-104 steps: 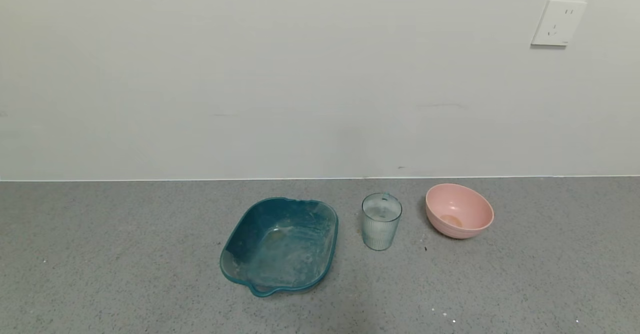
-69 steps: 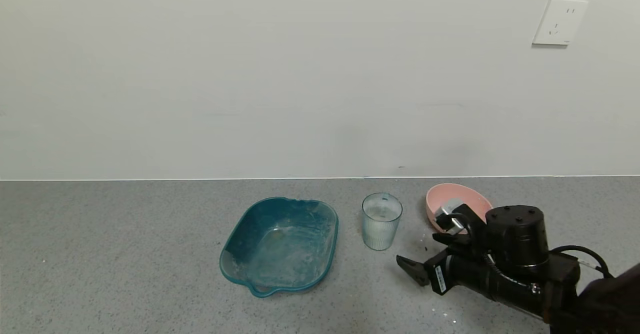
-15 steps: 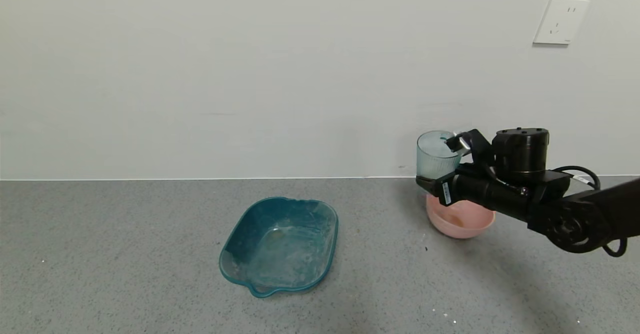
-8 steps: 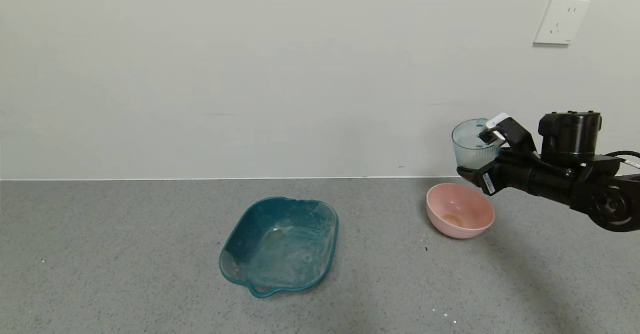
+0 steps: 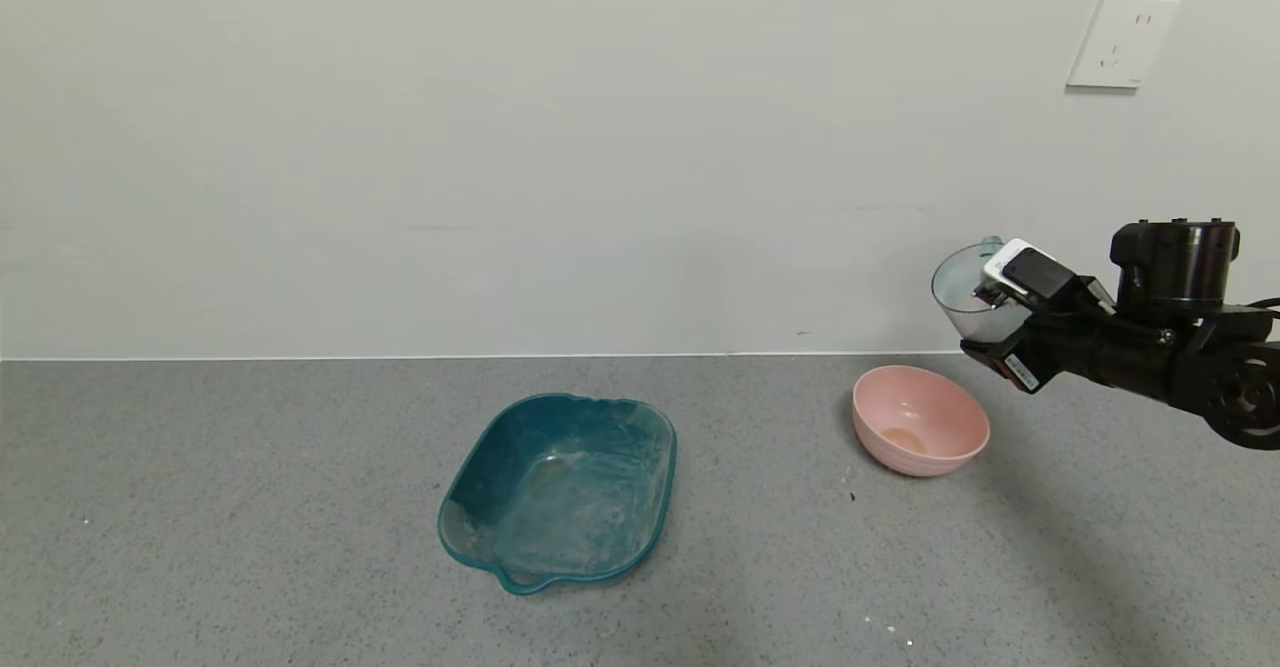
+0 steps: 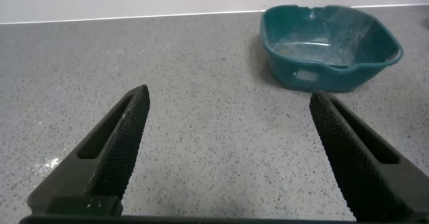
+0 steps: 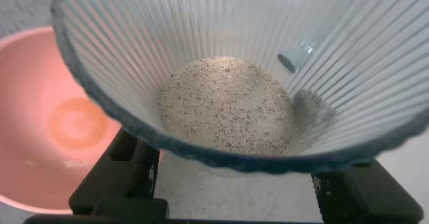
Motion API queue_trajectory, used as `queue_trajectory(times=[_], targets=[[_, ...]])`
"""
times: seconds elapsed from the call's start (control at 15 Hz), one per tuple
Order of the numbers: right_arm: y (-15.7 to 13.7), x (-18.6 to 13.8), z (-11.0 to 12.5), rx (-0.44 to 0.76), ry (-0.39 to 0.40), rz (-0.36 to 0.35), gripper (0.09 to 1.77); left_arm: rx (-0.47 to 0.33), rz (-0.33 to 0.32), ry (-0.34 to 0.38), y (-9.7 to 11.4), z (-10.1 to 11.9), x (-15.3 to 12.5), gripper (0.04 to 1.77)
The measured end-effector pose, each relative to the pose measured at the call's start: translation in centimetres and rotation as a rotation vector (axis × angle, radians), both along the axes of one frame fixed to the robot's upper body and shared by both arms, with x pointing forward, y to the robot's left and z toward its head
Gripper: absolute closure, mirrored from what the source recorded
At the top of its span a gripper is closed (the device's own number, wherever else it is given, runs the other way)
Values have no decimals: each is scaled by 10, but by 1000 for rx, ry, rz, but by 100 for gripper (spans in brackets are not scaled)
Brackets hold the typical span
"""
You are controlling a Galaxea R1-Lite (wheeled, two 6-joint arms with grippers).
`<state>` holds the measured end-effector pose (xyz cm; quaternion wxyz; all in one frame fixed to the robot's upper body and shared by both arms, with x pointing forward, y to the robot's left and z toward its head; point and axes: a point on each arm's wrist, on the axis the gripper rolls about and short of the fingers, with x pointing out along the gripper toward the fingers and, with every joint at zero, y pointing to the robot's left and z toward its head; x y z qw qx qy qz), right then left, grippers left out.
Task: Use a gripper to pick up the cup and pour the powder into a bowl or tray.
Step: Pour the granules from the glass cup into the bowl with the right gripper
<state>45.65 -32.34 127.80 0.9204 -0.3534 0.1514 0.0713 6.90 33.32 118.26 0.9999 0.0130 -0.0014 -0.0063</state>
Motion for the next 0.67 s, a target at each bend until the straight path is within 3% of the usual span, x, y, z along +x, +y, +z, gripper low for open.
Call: queue_trajectory(times=[0.47,0.67], targets=[[-15,-1,2,-377,7,-98,56,0,0,0,0,0,0,9],[-15,-2,5,-500,14,-93,56,0,0,0,0,0,0,9]])
